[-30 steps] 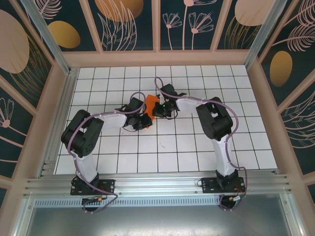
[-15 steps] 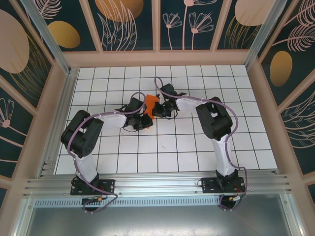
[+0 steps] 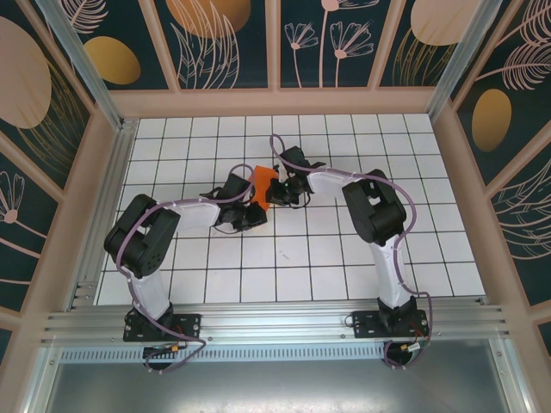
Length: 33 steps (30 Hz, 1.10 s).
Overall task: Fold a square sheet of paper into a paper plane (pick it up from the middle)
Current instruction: Fold the triangle a second time at the center of the table.
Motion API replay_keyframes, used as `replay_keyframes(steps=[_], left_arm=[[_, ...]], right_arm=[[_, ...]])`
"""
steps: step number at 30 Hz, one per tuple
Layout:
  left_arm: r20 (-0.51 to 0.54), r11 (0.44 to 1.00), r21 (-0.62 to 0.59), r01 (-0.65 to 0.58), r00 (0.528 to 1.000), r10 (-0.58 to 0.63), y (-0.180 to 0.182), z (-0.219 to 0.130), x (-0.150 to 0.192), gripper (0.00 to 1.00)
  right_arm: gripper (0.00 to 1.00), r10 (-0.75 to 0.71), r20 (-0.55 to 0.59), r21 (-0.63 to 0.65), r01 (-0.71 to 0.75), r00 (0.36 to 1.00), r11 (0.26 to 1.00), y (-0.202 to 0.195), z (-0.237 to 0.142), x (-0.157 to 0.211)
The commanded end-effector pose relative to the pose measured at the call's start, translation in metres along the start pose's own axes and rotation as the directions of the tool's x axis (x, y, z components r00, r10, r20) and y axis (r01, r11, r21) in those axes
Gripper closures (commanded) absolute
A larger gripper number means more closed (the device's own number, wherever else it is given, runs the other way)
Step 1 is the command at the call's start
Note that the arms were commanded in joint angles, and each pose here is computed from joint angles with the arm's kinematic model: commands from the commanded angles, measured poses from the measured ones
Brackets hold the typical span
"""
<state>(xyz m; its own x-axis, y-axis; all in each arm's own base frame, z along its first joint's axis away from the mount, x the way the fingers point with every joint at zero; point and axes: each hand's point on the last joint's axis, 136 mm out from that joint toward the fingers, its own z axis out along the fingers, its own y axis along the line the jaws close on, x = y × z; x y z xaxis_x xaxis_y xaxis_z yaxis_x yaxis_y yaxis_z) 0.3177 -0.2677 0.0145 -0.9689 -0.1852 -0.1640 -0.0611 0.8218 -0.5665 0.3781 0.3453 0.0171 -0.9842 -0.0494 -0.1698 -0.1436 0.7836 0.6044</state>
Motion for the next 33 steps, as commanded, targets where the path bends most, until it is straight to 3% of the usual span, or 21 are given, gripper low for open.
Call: replay_keyframes(steps=[1,7,17,28,33], left_arm=[[-0.102,0.992,-0.128,-0.022,0.995,0.009,0.031,0.009,0.028,0.81],[-0.122,0.988,-0.139,-0.062,0.991,0.045,0.031,0.009,0.029,0.81],[-0.049,0.998,0.051,-0.048,0.997,0.051,-0.018,-0.008,0.012,0.81],[-0.091,0.992,-0.125,-0.019,0.996,0.008,0.03,0.007,0.028,0.81],[-0.013,0.998,0.046,-0.037,0.999,0.037,-0.02,-0.013,0.004,0.81]], right_arm=[[0.94,0.069,-0.104,0.154,-0.053,0.992,0.987,-0.05,0.029,0.036],[0.94,0.071,-0.108,0.157,-0.054,0.992,0.986,-0.051,0.031,0.036],[0.94,0.073,-0.111,0.158,-0.055,0.991,0.986,-0.053,0.032,0.036],[0.94,0.074,-0.112,0.159,-0.056,0.991,0.986,-0.053,0.033,0.037],[0.94,0.072,-0.116,0.161,-0.053,0.991,0.985,-0.054,0.033,0.038]])
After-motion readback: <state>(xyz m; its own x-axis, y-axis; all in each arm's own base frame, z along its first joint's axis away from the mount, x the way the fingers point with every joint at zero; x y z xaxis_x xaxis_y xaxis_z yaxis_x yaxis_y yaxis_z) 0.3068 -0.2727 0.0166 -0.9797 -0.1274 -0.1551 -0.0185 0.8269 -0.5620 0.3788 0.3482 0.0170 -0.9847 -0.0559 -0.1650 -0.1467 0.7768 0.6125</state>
